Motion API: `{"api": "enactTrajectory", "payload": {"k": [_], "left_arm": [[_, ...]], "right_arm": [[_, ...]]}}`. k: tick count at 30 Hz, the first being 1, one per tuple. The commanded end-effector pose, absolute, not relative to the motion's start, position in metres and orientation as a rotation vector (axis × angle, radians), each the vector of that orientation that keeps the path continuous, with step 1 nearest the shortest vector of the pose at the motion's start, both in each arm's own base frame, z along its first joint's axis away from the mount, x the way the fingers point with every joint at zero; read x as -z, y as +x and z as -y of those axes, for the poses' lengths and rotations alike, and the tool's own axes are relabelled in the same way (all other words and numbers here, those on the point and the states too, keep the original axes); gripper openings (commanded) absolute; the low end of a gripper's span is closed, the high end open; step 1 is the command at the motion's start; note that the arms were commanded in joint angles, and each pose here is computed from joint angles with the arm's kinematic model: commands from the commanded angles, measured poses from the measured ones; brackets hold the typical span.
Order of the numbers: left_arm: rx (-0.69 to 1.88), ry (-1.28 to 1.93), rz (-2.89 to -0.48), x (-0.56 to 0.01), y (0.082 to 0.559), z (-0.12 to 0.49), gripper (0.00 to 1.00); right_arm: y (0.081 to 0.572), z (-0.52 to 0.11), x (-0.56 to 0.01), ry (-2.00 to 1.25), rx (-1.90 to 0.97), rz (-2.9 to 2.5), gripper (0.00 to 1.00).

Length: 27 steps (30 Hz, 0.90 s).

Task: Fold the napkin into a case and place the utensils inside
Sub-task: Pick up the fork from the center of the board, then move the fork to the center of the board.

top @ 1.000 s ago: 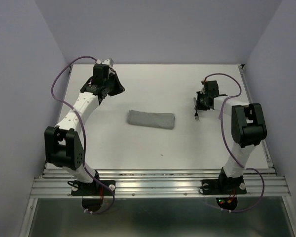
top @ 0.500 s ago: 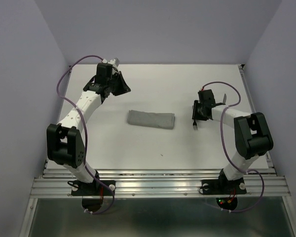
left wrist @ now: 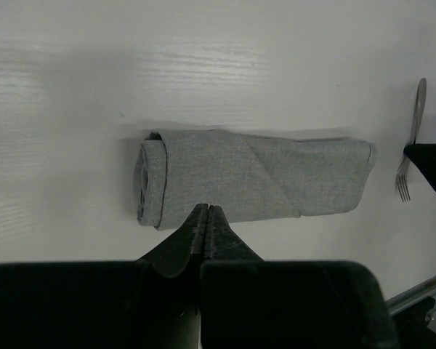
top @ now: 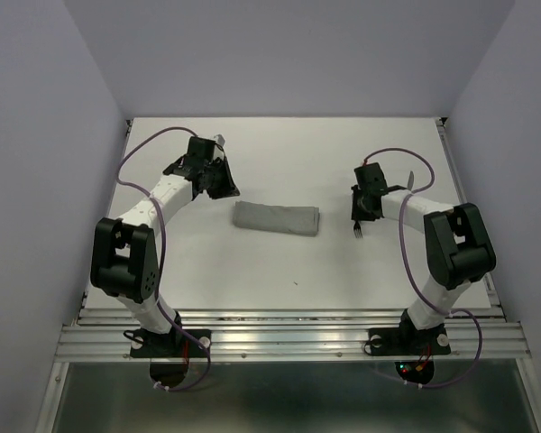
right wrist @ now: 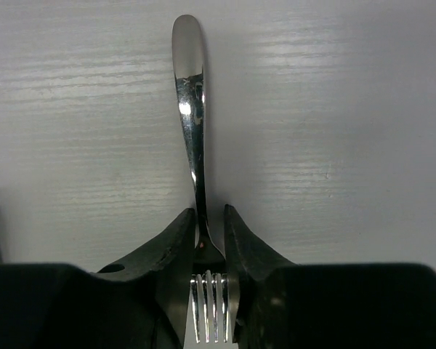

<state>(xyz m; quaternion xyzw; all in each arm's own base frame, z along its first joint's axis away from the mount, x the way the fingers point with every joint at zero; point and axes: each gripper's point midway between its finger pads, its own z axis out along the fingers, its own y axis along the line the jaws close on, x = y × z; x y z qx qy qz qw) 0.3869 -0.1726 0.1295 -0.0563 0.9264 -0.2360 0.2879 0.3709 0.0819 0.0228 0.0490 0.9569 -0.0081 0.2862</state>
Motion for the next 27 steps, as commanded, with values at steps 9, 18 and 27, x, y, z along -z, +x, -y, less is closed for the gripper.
{"api": "enactTrajectory", "payload": {"k": [9,18,27], "left_arm": [[0.517,-0.211,-2.485,-0.126,0.391,0.157,0.05],[0.485,-0.216,-2.58,-0.091,0.396,0.158,0.05],[0.556,-0.266,-2.622,-0.055,0.4,0.171,0.05]], "right_arm": [[0.401,-0.09,-0.051,-0.047,0.022,-2.445,0.01],[0.411,-0.133,-0.11,-0.424,-0.162,-2.179,0.01],[0.405,-0.201,-0.124,-0.821,-0.211,-2.106,0.01]]}}
